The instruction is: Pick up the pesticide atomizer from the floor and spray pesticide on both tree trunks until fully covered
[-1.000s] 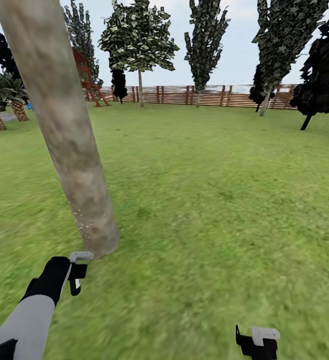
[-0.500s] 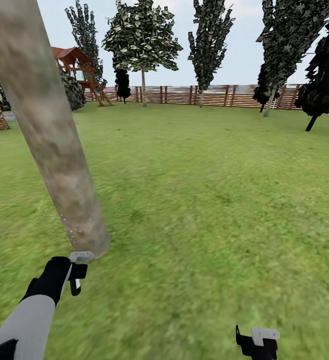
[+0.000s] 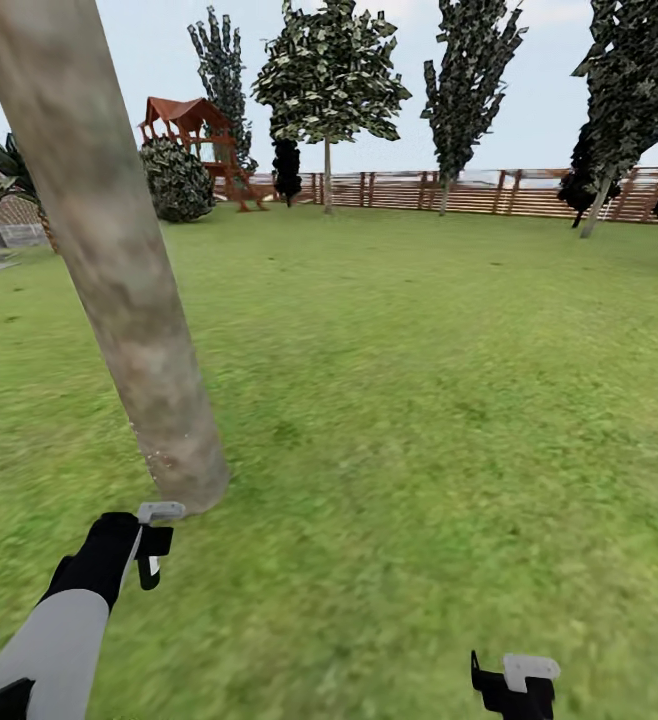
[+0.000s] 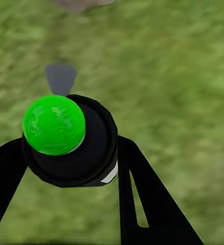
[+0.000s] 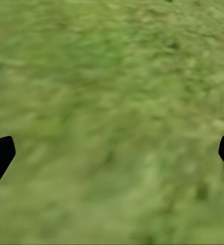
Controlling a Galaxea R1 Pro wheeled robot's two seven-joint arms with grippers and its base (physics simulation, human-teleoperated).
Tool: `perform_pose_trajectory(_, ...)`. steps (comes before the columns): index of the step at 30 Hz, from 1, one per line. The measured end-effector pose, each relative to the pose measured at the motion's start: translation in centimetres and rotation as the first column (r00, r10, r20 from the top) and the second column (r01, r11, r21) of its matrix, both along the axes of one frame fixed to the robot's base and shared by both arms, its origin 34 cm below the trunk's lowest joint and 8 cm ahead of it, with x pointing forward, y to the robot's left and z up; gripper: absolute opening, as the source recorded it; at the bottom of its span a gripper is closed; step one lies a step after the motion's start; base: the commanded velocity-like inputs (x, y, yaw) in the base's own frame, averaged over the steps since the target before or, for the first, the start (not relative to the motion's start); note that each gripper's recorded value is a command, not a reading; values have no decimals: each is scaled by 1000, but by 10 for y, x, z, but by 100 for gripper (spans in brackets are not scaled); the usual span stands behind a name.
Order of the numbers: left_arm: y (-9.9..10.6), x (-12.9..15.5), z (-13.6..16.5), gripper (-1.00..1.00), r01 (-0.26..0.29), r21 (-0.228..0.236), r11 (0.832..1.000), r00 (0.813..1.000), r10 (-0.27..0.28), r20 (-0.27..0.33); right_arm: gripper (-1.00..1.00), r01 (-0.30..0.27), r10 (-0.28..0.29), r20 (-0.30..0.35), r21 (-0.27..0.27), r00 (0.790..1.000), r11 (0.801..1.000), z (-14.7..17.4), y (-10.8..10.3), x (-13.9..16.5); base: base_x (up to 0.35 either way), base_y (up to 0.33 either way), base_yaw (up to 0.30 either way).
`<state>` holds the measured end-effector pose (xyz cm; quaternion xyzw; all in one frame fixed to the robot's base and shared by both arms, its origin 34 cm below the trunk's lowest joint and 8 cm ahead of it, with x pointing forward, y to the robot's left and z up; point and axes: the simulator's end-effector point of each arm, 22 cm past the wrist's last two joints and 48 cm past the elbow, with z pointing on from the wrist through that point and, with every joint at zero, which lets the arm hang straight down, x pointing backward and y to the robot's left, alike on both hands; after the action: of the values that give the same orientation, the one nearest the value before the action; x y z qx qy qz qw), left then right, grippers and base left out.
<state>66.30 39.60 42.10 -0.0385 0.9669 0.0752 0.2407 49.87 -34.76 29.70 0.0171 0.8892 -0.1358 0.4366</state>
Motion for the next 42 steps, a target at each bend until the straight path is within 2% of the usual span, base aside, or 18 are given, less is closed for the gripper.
perform_pose_trajectory(5,0,0,0,-100,1,1,1000,1000,-1,1,100,0,0,0,0,1000,1000,0,0,0,151,-269,241)
perform_pose_trajectory(13,1,1,1,-100,1,3,1000,1000,-1,2,100,0,0,0,0,1000,1000,0,0,0,41,-273,59)
perform_pose_trajectory(28,-9,0,-3,-100,12,-17,1000,1000,-12,-10,100,3,-3,0,-2,1000,1000,0,-2,0,111,-218,262)
perform_pose_trajectory(34,-39,12,1,-100,31,-51,998,1000,-31,4,100,3,-3,-1,-3,1000,1000,-1,-2,-1,12,-10,36)
perform_pose_trajectory(39,-69,41,25,-100,68,-72,995,997,-65,52,100,2,-2,-1,-3,1000,1000,-1,-2,-1,0,0,1)
perform_pose_trajectory(42,-70,54,38,-100,79,-62,995,994,-75,73,100,1,-1,-1,-3,1000,1000,-1,-2,-1,0,0,0)
